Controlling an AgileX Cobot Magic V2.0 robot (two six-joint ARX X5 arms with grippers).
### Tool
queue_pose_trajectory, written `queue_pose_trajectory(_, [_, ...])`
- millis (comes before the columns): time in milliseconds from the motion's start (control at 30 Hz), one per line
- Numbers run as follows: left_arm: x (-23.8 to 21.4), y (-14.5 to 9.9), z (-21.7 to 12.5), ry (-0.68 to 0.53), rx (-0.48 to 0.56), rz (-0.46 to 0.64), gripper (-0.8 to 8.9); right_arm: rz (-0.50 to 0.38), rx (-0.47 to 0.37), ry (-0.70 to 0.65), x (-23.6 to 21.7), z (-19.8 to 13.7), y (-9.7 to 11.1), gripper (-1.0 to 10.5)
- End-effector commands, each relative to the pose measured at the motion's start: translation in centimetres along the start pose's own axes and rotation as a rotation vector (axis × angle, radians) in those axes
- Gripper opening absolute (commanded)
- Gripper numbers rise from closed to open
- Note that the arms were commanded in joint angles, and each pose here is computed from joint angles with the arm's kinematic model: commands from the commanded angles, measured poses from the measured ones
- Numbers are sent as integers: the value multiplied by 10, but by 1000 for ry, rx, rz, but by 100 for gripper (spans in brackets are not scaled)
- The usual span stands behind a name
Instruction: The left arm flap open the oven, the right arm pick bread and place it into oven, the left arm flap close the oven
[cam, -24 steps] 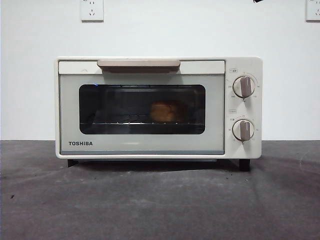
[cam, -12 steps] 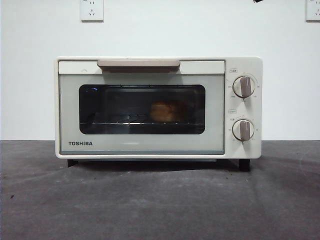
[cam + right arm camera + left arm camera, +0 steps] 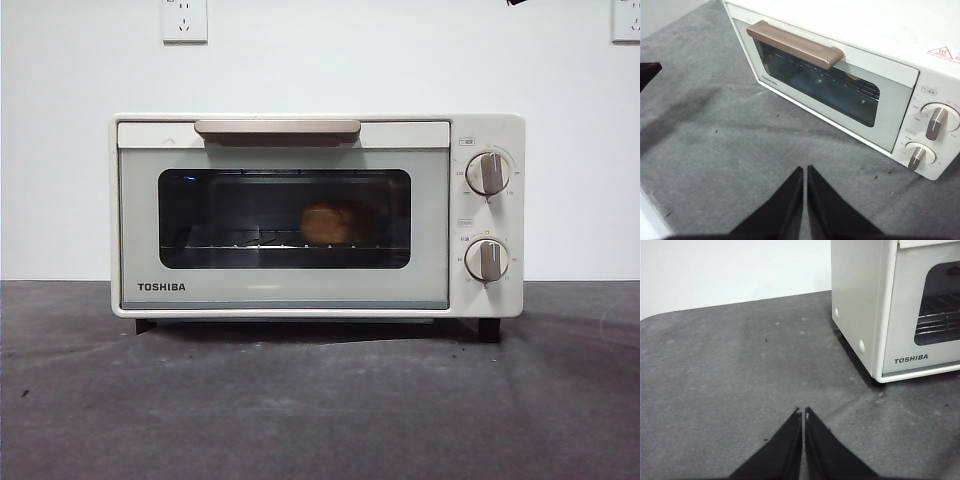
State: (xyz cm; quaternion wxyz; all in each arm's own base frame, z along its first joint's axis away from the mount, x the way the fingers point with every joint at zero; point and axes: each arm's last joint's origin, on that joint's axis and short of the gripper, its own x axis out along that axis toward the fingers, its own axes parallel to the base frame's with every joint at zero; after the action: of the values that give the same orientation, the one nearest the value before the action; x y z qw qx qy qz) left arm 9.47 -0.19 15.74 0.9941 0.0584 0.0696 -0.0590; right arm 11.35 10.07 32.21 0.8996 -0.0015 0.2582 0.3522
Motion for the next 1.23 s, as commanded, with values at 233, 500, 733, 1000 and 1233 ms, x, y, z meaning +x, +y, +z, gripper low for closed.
queue_pose_trajectory(233, [2, 0, -7, 24, -17, 0, 19, 7, 0, -21, -2, 5, 2, 9])
queue_pose_trajectory(500, [2, 0, -7, 24, -17, 0, 19, 7, 0, -21, -2, 5, 2, 9])
queue_pose_trajectory(733, [2, 0, -7, 24, -17, 0, 19, 6, -5, -21, -2, 5, 2, 9])
queue_pose_trajectory(1000, [2, 0, -7, 24, -17, 0, 19, -65, -65, -103, -11, 8, -14, 9])
queue_pose_trajectory(1233, [2, 0, -7, 24, -17, 0, 19, -258, -40, -289, -31, -8, -49, 9])
